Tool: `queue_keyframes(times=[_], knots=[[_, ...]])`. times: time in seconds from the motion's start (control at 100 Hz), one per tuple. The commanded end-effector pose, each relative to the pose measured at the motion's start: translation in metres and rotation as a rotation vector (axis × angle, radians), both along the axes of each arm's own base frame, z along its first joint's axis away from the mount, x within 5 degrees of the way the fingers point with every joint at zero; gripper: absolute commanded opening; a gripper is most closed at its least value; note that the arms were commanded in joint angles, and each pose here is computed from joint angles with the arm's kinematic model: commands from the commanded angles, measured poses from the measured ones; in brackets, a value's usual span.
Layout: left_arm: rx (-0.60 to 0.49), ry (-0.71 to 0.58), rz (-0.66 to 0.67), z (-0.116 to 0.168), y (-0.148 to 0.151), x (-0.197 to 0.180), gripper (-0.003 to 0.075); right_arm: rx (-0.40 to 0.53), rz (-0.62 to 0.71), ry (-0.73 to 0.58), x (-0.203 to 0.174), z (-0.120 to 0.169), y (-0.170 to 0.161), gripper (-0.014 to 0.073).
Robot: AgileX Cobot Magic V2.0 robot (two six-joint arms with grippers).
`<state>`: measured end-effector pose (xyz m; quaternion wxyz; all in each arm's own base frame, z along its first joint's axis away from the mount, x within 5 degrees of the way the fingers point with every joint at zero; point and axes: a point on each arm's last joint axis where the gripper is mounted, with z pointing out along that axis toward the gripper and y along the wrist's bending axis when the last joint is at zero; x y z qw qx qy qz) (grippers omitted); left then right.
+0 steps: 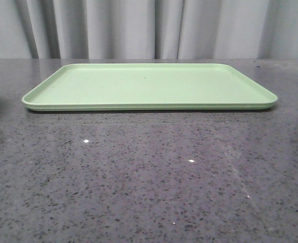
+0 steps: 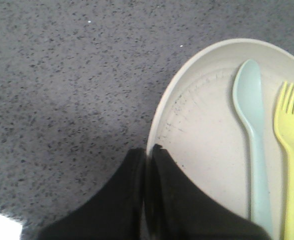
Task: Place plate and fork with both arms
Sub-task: 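Lift the white plate with the left gripper toward the tray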
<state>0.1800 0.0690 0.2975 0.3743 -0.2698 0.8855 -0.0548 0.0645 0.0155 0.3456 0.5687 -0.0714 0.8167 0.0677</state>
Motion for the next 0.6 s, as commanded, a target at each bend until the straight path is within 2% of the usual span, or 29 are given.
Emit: queue_keyframes(times=[0.0,0.37,0.59], knots=[[-0.023,-0.129,0.021,0.017,-0.002,0.004,-0.002,0.018,-0.014,-0.1,0.003,0.017,-0.001,0.0438],[-0.151,-0.21,-0.01,0.029,-0.012,0.007,-0.002,0.018,-0.014,-0.102,0.003,0.017,-0.001,0.0438],[-0.156,-0.272,-0.052,0.049,-0.019,0.013,-0.0021,0.018,-0.014,-0.103,0.003,0.017,-0.001,0.0438]])
